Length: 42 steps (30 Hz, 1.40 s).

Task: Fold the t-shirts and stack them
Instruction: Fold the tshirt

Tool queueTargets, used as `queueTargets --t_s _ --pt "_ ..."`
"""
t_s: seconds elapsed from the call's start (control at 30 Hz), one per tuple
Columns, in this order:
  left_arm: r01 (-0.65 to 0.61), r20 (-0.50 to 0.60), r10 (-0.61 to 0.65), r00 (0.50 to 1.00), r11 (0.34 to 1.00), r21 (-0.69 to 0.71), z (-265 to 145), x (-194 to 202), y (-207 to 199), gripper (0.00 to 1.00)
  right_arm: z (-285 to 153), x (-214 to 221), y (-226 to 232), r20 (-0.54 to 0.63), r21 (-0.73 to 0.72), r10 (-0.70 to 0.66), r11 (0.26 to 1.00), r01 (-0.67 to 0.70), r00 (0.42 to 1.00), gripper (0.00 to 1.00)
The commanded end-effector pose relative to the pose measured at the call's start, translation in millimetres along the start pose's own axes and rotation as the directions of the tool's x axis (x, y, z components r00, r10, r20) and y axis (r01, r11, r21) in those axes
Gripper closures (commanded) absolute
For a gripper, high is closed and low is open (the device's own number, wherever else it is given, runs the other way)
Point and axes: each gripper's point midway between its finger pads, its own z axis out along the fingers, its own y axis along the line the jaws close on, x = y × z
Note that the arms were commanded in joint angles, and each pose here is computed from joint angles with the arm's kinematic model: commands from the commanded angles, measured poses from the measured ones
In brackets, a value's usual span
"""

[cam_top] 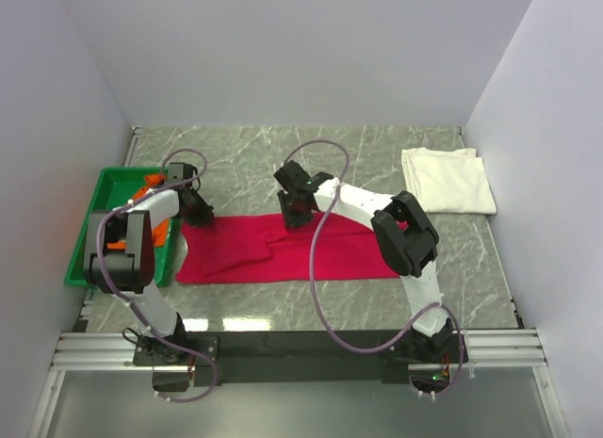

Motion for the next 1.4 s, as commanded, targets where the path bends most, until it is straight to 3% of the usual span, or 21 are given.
queueTargets --t_s 0.0,0.43,0.63,0.7,0.97,1.37 --pt "-0.019 0.028 0.019 0.999 0.999 -0.031 -1 -8 6 0.76 1 13 0 -0.033 -0.017 0.014 1.000 -0.014 0.999 0.65" --pt "-0.018 0.033 0.020 0.999 0.999 -0.041 -2 -9 8 0.76 -21 41 -4 -0.082 -0.030 -0.019 0.999 0.017 0.996 0.66" --pt "-0.020 0.050 0.021 0.998 0.999 -0.031 -5 -12 7 0.76 -45 32 -12 -0.028 -0.001 -0.046 0.999 0.046 0.999 0.66" --pt "-0.021 0.047 0.023 0.999 0.999 -0.034 -5 -11 7 0.75 -50 22 -27 0.009 0.069 -0.058 0.996 0.057 0.998 0.66" --pt "-0.026 0.042 0.027 0.999 0.999 -0.038 -4 -10 8 0.75 -37 1 -64 0.033 0.151 0.011 0.988 -0.016 0.999 0.67" --pt "-0.022 0.042 0.025 0.999 0.998 -0.052 -3 -10 11 0.75 -38 48 -83 -0.029 0.170 0.085 0.982 -0.079 0.996 0.67"
